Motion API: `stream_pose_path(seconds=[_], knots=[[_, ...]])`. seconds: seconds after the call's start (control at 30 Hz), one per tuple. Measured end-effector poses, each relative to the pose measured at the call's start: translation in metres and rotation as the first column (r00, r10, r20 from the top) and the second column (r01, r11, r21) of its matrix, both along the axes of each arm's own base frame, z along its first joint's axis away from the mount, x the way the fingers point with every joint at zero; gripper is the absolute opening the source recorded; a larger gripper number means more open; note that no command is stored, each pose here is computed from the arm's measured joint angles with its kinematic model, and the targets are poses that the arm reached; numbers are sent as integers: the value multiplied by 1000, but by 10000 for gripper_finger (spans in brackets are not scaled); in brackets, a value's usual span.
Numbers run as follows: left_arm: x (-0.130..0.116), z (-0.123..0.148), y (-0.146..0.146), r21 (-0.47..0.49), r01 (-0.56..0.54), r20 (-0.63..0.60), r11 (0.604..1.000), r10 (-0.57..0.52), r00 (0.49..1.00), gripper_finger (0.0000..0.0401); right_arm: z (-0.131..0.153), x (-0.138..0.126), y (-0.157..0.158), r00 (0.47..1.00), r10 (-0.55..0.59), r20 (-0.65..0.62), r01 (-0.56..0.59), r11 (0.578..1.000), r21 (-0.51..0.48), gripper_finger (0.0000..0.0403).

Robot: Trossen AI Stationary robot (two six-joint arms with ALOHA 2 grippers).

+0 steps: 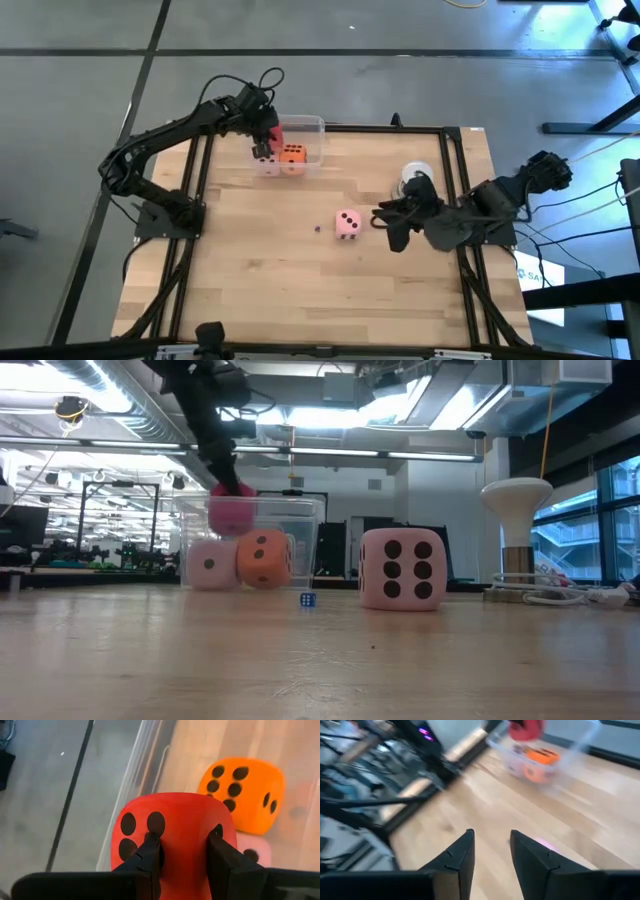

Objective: Pick & Place Dice
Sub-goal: Put the large red dice into the transparent bin, then put the small blue dice into the transparent bin

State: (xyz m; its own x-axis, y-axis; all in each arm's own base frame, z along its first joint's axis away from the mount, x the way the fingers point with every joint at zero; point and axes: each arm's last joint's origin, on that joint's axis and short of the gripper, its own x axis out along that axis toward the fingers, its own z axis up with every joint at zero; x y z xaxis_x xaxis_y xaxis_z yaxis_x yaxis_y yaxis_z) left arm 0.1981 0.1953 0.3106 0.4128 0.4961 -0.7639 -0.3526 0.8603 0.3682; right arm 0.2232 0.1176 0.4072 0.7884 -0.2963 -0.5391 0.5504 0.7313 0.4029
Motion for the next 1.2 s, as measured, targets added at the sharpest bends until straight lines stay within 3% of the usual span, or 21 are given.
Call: stream_pose_path(seconds=[0.2, 0.63, 0.93, 1.0, 1.2], knots=[[-2, -1, -3, -1, 27, -57, 1000, -27, 998, 86, -16, 5, 4, 995, -43, -93, 43, 999, -8, 119], [-3, -3, -4, 17, 125, -135, 992, -121, 983, 86, -18, 9, 6, 994, -40, -100, 39, 999, -11, 119], [-5, -4, -6, -2, 114, -148, 993, -113, 982, 86, -17, 10, 7, 996, -39, -83, 39, 999, 1, 119], [-5, -4, -6, -4, 108, -145, 994, -107, 984, 114, -17, 10, 7, 996, -39, -82, 39, 999, 2, 119], [-5, -4, -6, -6, 60, -137, 998, -60, 989, 261, -17, 10, 7, 996, -38, -82, 39, 999, 2, 119]])
